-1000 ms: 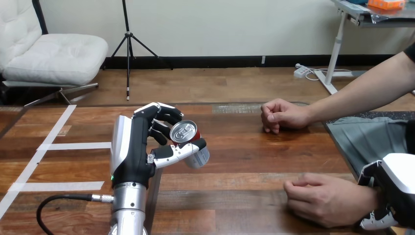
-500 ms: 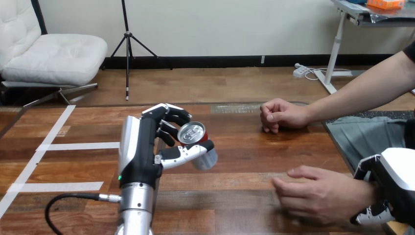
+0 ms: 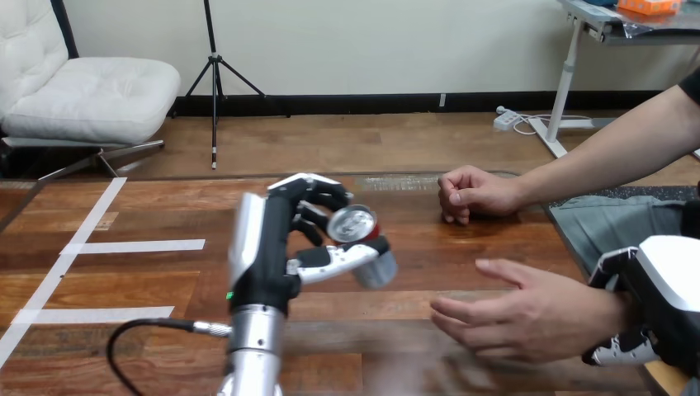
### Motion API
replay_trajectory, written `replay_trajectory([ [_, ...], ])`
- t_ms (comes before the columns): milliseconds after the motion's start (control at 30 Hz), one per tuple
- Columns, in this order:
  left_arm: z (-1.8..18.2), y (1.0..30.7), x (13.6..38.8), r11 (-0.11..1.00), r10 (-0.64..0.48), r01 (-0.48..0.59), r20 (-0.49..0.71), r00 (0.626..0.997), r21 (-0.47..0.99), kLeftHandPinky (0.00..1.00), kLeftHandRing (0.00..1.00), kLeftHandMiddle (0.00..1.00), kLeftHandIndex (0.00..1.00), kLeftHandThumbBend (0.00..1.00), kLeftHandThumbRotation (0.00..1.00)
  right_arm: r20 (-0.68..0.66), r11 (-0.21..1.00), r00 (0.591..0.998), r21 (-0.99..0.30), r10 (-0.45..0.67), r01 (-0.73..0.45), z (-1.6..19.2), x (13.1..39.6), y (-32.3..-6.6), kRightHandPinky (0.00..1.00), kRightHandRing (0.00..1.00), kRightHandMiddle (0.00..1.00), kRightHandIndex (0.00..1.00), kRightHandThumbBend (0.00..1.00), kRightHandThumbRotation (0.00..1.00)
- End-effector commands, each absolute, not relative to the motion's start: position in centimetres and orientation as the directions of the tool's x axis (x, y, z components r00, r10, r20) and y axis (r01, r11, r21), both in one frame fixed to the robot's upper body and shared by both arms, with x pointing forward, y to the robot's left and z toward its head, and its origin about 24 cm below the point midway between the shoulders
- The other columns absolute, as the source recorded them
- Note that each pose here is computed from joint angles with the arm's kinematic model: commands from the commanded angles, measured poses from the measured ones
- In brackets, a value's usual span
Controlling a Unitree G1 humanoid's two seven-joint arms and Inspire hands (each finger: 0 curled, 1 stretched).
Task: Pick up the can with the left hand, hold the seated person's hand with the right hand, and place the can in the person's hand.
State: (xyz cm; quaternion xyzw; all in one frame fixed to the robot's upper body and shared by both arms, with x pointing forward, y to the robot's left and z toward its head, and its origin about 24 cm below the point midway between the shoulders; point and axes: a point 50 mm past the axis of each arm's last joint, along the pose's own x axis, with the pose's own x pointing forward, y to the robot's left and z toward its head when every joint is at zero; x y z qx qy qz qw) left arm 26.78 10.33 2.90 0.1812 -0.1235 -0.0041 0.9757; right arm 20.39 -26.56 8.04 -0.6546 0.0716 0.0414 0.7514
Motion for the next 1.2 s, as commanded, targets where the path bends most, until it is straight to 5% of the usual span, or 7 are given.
replay_trajectory([
  [0, 7.4, 8.5, 28.5, 0.943, -0.098, -0.047, 0.412, 0.906, 0.328, 0.34, 0.4, 0.47, 0.49, 0.72, 0.0, -0.025, 0.168, 1.0, -0.985, 0.011, -0.026, 10.6, 21.1, -25.5, 0.28, 0.36, 0.45, 0.5, 0.79, 0.0],
  [1167, 6.8, 2.8, 28.5, 0.935, -0.267, 0.151, 0.356, 0.896, 0.322, 0.32, 0.38, 0.45, 0.49, 0.69, 0.0, 0.002, 0.212, 0.999, -0.977, 0.034, -0.005, 11.2, 20.2, -24.2, 0.22, 0.3, 0.4, 0.5, 0.81, 0.0],
])
